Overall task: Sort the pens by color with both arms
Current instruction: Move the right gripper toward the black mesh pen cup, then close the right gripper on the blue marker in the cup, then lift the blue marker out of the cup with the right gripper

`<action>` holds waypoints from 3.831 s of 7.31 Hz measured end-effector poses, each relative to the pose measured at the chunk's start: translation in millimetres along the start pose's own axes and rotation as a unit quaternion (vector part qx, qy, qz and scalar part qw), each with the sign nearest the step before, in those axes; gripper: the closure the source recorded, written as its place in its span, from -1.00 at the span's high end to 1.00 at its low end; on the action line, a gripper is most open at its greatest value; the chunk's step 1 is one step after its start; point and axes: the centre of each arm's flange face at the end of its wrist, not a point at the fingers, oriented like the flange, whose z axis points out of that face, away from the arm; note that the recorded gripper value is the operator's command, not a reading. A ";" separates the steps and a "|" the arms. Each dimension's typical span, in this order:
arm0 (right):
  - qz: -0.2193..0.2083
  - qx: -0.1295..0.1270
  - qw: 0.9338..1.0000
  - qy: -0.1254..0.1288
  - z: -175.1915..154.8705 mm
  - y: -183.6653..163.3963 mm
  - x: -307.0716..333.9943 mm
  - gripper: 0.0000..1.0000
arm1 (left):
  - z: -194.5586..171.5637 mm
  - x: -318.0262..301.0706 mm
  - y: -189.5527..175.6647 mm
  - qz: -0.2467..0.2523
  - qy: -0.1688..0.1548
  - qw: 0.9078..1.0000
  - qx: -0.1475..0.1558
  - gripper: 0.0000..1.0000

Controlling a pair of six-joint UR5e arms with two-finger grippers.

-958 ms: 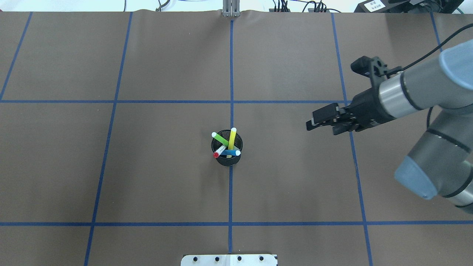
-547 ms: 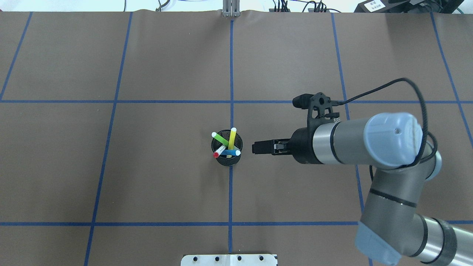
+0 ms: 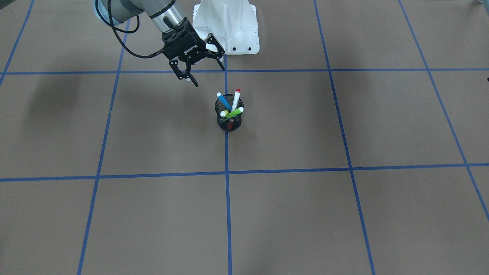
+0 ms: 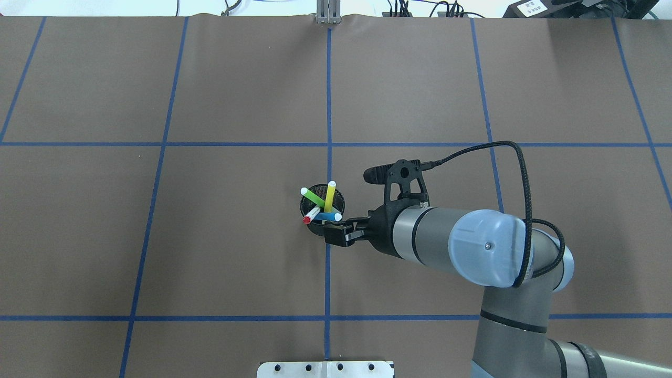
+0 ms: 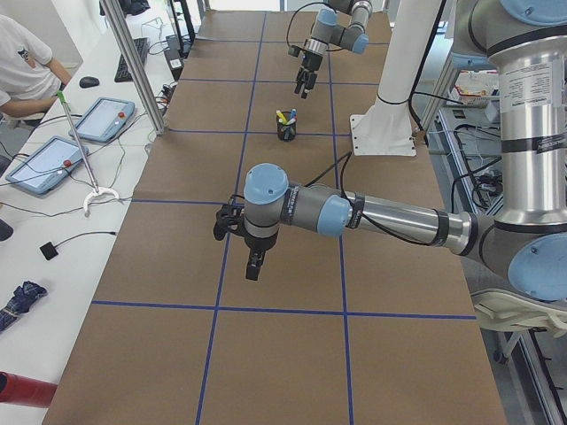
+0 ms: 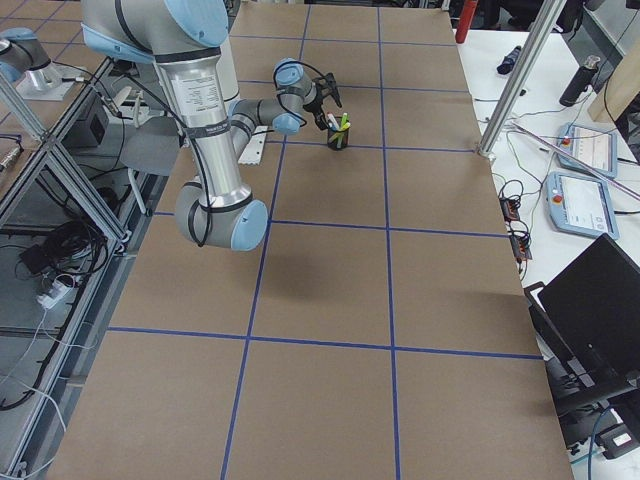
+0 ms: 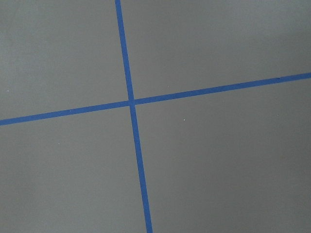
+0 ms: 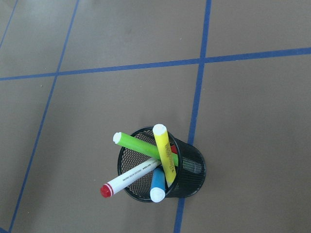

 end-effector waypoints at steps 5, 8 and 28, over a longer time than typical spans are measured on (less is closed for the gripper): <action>-0.061 0.008 0.998 0.023 30.6 12.1 -8.6 0.05 | -0.1 0.1 0.0 0.000 0.000 1.000 0.000 0.99; -0.075 0.013 0.996 0.037 37.7 2.9 2.4 0.05 | -0.5 0.4 -0.1 0.000 -0.001 1.000 0.001 0.99; -0.057 0.004 0.998 -0.006 -23.0 -28.4 -2.2 -1.00 | -5.1 9.1 -3.9 -0.003 0.021 1.000 0.005 0.99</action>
